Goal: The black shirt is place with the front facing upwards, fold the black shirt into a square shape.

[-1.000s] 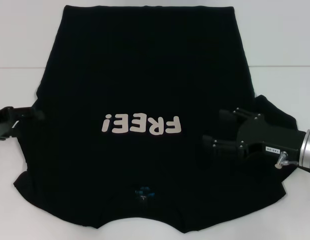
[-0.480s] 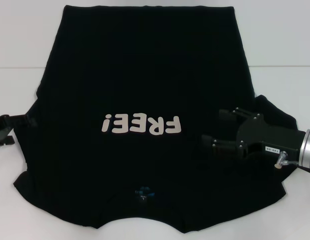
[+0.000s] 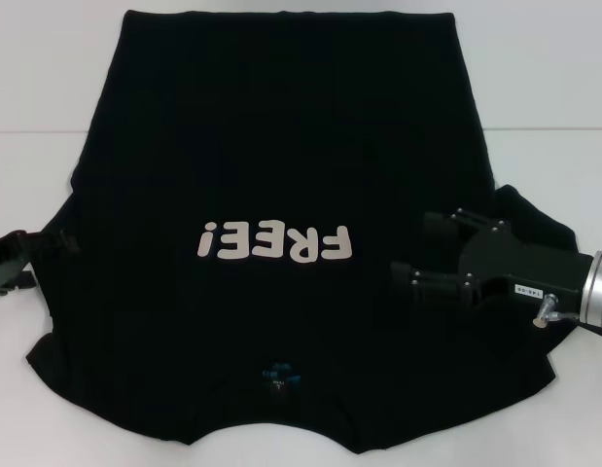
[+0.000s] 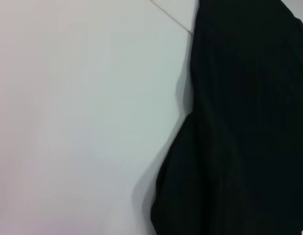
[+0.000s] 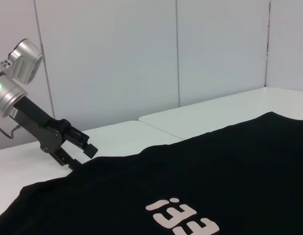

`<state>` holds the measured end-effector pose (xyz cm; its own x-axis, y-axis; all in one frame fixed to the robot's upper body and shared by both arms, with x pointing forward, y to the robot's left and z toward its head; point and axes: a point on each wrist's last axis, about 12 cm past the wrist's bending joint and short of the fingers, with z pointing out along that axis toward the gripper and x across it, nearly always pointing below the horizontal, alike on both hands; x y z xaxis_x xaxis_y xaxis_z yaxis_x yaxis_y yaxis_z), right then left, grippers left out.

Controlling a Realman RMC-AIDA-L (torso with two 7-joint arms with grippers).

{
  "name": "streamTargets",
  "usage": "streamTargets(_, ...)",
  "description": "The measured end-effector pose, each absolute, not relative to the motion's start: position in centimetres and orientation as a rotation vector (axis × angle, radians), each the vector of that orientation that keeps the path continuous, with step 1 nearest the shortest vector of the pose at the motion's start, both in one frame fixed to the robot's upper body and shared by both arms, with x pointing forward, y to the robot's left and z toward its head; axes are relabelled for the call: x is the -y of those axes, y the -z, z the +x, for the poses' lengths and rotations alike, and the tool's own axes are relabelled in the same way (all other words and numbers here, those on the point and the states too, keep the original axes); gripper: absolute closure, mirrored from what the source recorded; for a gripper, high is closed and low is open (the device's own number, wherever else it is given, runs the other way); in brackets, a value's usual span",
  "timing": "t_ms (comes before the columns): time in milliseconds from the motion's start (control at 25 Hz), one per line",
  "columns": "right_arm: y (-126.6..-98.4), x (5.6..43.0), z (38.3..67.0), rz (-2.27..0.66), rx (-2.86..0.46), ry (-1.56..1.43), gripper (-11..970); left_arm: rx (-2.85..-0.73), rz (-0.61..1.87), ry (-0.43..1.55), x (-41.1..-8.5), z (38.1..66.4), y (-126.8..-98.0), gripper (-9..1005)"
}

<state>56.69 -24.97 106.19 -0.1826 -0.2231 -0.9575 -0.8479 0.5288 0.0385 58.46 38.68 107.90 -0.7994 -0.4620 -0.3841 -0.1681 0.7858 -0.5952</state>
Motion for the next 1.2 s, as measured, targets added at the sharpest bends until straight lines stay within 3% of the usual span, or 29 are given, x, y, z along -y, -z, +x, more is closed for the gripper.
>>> streamTargets(800,-106.47,24.94,56.39,-0.920,-1.672,-0.760,14,-2.474,-0.423,0.751,-38.01,58.56,-107.67,114)
streamTargets(1200,-106.47,24.91,56.31,-0.920,-1.670,-0.766,14,-2.472,-0.403,0.737,-38.08,58.61,-107.73,490)
